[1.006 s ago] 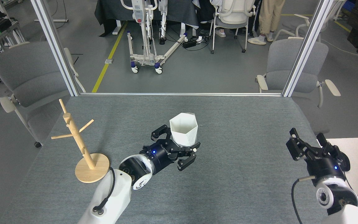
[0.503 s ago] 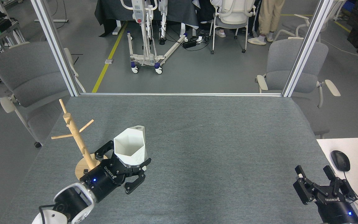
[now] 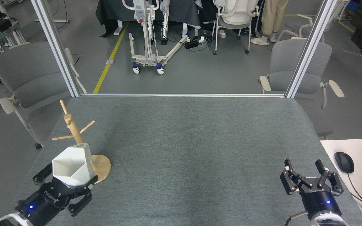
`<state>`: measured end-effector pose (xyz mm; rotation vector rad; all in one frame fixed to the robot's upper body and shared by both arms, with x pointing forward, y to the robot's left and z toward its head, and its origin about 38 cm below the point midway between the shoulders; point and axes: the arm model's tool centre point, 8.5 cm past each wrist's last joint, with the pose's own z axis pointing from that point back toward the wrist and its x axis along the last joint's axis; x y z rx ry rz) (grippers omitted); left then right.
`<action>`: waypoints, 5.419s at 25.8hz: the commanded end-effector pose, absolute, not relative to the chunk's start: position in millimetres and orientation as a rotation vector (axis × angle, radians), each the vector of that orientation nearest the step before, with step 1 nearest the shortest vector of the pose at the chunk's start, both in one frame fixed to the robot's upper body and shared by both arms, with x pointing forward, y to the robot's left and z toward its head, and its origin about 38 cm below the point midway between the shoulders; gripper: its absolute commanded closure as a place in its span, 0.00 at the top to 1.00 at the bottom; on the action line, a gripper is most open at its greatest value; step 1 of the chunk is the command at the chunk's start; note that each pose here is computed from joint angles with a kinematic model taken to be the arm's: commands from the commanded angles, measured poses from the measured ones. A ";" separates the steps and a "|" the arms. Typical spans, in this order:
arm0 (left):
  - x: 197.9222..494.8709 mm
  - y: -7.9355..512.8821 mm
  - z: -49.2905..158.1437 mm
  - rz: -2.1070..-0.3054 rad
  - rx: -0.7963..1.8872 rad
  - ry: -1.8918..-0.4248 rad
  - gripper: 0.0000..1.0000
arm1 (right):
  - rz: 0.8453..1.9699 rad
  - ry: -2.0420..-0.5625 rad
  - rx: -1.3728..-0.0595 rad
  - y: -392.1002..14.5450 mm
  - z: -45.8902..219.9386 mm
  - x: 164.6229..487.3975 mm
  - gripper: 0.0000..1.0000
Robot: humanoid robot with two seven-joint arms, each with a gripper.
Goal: Hang cup on storage rack
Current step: 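Carry the cup with the left gripper beside the wooden stand, then raise the cup and hook it onto a peg of the wooden stand, then release the cup and pull the left gripper back toward the robot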
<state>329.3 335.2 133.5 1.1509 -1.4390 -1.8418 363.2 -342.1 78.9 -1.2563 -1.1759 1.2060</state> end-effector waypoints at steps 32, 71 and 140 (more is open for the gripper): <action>377.5 393.7 118.1 -1.598 1.345 -1.017 0.00 | 1.307 -1.193 -1.221 -313.2 68.3 369.2 1.00; 380.7 410.7 106.8 -1.523 1.334 -0.935 0.00 | 1.312 -1.188 -1.218 -316.6 67.5 375.0 1.00; 401.0 335.5 28.3 -1.640 1.173 -0.904 0.98 | 1.284 -1.185 -1.225 -319.2 69.9 381.8 1.00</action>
